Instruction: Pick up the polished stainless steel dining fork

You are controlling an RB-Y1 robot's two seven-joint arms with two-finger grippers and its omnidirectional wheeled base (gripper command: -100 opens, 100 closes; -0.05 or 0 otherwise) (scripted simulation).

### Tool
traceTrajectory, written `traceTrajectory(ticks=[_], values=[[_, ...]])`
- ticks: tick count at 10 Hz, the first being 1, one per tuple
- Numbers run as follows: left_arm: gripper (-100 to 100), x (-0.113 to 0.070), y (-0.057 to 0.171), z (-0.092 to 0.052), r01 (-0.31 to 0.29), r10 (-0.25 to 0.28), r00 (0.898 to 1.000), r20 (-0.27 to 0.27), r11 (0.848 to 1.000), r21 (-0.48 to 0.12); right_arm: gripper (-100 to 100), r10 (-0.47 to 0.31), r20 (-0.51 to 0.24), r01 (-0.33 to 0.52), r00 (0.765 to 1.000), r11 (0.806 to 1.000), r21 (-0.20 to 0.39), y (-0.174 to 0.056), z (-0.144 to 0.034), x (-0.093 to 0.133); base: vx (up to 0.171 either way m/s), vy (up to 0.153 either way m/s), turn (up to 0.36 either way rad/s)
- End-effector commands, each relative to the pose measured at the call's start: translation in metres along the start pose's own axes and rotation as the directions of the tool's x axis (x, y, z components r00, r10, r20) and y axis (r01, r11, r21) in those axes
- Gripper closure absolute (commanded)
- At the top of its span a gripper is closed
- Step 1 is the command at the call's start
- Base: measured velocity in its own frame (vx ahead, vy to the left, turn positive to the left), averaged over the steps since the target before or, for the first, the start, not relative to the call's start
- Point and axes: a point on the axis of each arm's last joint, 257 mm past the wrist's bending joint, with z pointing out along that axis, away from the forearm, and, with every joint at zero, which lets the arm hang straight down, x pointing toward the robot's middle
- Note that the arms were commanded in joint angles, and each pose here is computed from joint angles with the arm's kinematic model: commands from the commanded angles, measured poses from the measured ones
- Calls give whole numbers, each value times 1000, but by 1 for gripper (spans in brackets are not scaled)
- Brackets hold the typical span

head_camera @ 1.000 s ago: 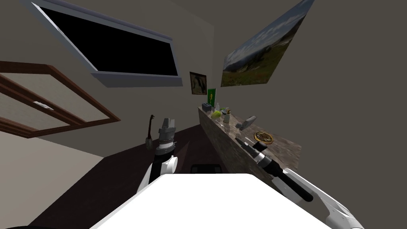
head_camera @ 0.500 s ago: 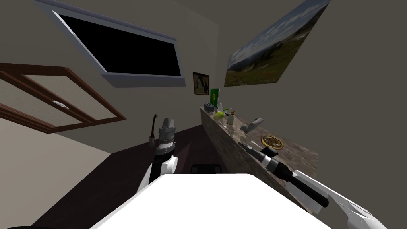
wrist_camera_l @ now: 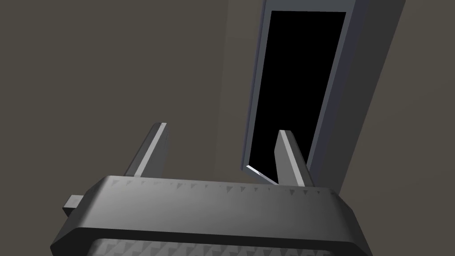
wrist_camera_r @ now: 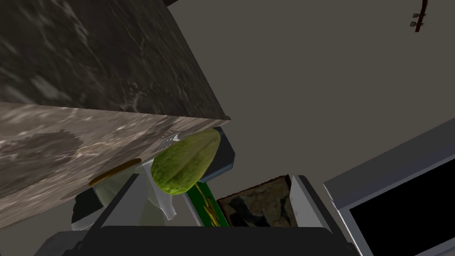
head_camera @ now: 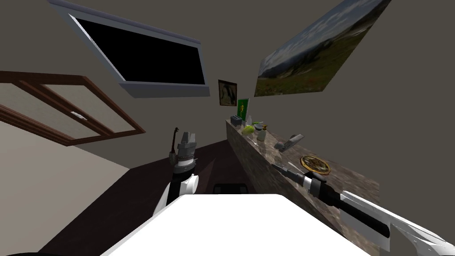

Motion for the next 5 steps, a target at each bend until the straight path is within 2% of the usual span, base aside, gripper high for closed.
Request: traceTrajectory(ticks=[1,2,3,4,5], values=[[0,0,0,0,0,0,1000,0,1000,0,-100,-34,-65,36,997,999,25,-18,-12,7,58,33,83],[0,0,0,0,0,0,1000,0,1000,0,-100,-55,-85,58,995,998,38,-25,-17,3,52,23,52],[0,0,0,0,0,0,1000,0,1000,0,-100,-79,-140,88,987,994,62,-41,-30,11,65,35,95],[0,0,0,0,0,0,1000,0,1000,0,-100,-94,-154,106,984,992,68,-45,-33,7,60,25,51],[0,0,0,0,0,0,1000,0,1000,0,-100,-114,-209,137,971,986,96,-62,-48,13,73,23,107]])
